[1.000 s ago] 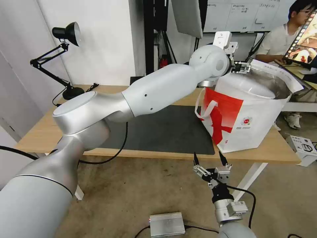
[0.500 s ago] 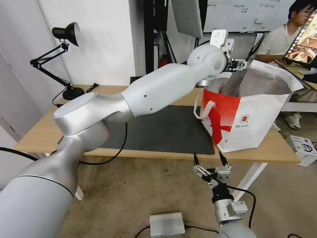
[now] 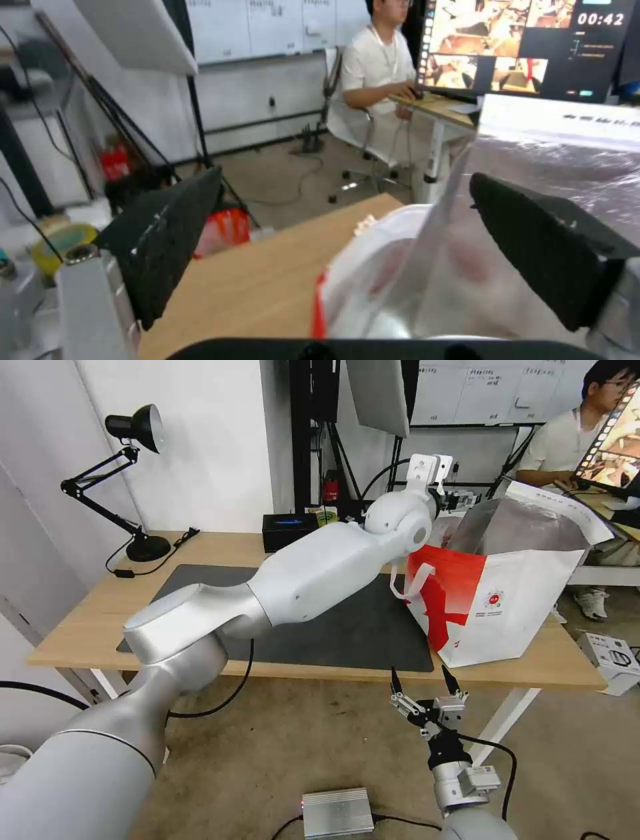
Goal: Pick up the trash from the table and place it into the takeout bag.
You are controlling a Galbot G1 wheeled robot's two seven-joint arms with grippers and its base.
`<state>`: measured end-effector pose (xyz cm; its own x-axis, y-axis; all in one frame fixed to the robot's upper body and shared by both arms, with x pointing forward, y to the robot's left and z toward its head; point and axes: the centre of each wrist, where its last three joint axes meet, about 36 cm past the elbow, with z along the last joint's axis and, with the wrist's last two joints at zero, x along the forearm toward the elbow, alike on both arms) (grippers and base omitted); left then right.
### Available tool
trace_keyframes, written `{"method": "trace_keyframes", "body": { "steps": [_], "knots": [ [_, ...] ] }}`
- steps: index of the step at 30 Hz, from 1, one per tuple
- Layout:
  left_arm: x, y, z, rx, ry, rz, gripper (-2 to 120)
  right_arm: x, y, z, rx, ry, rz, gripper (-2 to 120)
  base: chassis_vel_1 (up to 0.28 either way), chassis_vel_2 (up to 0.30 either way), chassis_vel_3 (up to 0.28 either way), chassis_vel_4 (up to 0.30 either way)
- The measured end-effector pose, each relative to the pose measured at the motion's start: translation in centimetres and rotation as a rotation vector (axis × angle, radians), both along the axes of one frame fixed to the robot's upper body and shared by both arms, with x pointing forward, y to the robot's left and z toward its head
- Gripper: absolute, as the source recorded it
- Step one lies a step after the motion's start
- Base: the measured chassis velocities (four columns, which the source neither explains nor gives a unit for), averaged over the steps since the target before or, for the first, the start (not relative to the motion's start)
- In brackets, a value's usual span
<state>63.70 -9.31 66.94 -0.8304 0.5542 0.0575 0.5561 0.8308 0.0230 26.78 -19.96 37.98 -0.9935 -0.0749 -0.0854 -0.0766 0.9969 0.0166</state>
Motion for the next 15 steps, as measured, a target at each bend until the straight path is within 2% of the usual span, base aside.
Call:
{"method": "trace_keyframes", "body": {
  "steps": [10, 13, 15],
  "knots": [
    [1.1, 2.7, -1.4, 0.000, -0.076, 0.018, 100, 0.0, 0.0, 0.0, 0.000, 0.000, 0.000, 100, 0.000, 0.000, 0.000, 0.000],
    [1.4, 5.0, -3.0, 0.020, -0.109, 0.046, 100, 0.0, 0.0, 0.0, 0.000, 0.000, 0.000, 100, 0.000, 0.000, 0.000, 0.000],
    [1.5, 5.5, -3.7, 0.027, -0.122, 0.053, 100, 0.0, 0.0, 0.0, 0.000, 0.000, 0.000, 100, 0.000, 0.000, 0.000, 0.000]
  ]
}}
